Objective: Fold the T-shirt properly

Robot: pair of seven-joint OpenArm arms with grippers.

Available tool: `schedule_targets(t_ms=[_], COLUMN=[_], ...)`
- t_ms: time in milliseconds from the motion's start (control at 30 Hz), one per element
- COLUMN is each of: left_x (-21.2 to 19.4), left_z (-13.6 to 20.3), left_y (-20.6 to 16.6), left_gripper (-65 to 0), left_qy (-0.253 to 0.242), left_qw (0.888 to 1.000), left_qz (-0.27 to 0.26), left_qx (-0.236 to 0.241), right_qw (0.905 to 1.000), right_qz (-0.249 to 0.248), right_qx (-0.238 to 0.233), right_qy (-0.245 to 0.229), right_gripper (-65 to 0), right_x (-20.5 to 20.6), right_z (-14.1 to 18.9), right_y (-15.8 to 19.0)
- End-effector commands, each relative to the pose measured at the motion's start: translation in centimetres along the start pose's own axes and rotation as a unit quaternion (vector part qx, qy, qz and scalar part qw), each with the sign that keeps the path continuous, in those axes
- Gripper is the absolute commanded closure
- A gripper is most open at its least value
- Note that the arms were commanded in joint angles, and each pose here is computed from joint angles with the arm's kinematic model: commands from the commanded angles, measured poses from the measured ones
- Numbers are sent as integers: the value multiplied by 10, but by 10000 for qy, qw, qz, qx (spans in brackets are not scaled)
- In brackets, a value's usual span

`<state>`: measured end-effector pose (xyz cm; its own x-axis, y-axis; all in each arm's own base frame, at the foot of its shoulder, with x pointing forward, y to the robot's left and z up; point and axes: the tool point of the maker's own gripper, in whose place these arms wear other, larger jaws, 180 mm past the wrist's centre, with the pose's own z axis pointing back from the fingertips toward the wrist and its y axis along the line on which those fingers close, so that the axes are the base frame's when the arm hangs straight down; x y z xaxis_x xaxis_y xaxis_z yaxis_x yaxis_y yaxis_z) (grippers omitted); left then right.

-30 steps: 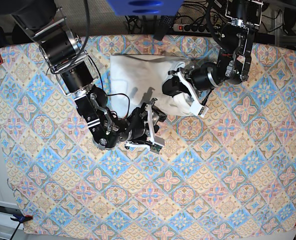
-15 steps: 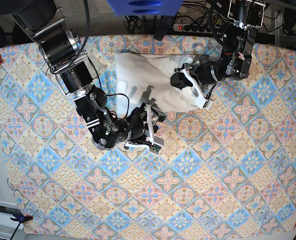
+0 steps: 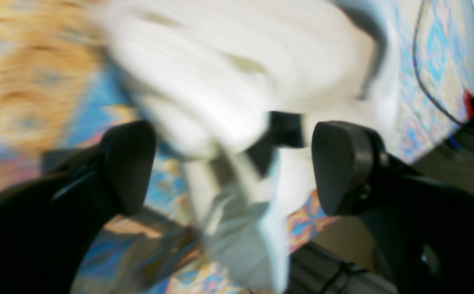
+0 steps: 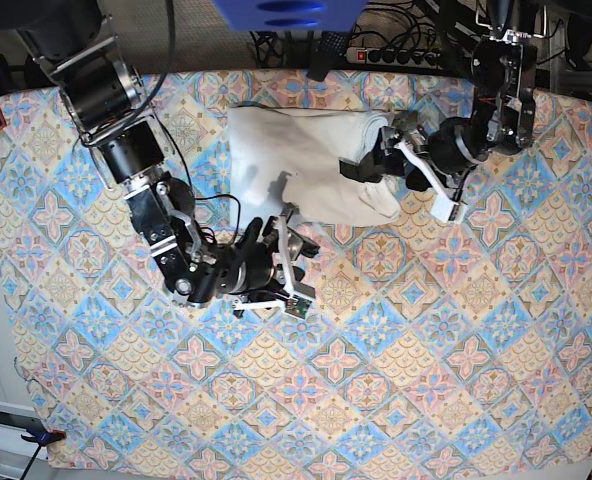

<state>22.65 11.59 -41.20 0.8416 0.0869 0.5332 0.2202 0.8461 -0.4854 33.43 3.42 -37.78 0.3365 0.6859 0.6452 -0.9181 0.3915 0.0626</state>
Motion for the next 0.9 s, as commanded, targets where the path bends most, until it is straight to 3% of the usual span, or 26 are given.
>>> schedule_targets(t_ms=[0,67,167,333,400,633,867], left_x=[8,3,-13,-36,-48,-70,-77], left_z=[10,21,35,45,44,27,-6], left_y=[-1,-5,-27,-68,-76,-104,-93], left_gripper=[-569,-532,-427,-102,-25,-35,-35], left_qy=[-160,-199,-129,66,183,410,598], left_qw=[9998,9997,9995,9978,9974,9941,9957], left_qz=[-68,-117,-280,-443,-376,-158,-405], left_qx=[2,25,-108,-496,-593,-988,-581], right_qw=[9997,9993,9982,9973,9974,9945,9948], right_qz=[142,320,539,599,533,564,276], right_qx=[34,89,238,404,449,793,956], right_qy=[-209,-168,-75,102,199,378,202], right_gripper=[-267,-267,-259,-147,-105,-79,-79], right_x=[17,20,20,11,5,2,5], right_z=[4,5,0,-11,-15,-36,-53], right_y=[5,17,32,43,43,67,69])
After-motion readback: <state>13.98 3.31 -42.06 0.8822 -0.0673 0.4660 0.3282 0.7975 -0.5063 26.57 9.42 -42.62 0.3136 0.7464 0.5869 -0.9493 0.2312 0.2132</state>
